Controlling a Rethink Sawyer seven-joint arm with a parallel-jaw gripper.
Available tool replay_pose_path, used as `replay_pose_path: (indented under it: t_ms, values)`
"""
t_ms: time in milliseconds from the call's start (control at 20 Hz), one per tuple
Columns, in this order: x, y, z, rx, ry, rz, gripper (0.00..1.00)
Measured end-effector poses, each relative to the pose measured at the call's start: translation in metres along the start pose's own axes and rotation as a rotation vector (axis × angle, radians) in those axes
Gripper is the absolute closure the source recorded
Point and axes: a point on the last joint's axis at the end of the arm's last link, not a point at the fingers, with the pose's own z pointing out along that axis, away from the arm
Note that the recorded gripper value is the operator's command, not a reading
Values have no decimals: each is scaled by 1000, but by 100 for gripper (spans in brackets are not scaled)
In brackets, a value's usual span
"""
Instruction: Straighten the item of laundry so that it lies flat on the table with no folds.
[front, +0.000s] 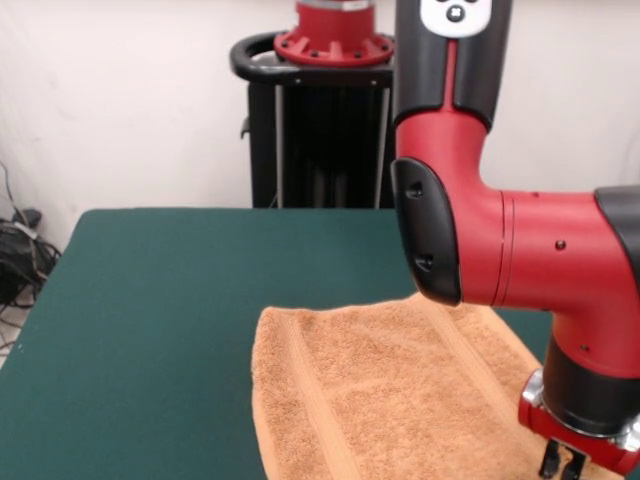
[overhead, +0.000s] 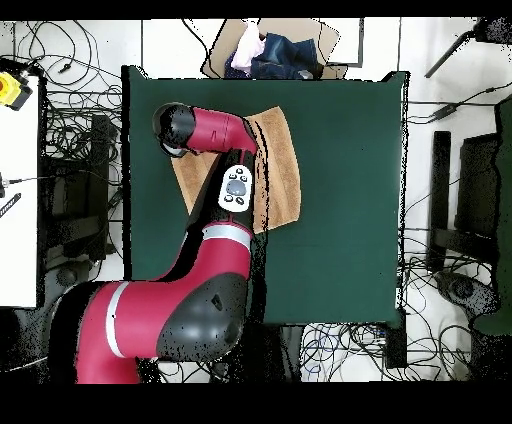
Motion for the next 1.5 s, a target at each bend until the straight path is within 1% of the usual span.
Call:
replay_pose_path:
  t_ms: [450, 750, 850, 950, 1000, 1050, 1150, 1200, 1250, 1350, 1450, 1500]
  values:
    - [-1, -2, -1, 0, -4, 3, 100]
    - [-11, -29, -10, 16, -66, 7, 100]
    - [-22, -52, -15, 25, -127, 1, 100]
    - [-28, -64, -17, 30, -159, -3, 100]
    - [-34, -75, -18, 33, -186, -6, 100]
    - [-36, -81, -18, 35, -198, -7, 100]
    - [-46, -100, -20, 42, -230, -7, 100]
    - [-50, -109, -21, 44, -240, -3, 100]
    - [-56, -123, -22, 50, -247, 7, 100]
    - [-70, -158, -30, 69, -236, 41, 100]
    - [-76, -174, -36, 80, -228, 57, 100]
    - [-82, -192, -43, 96, -217, 74, 100]
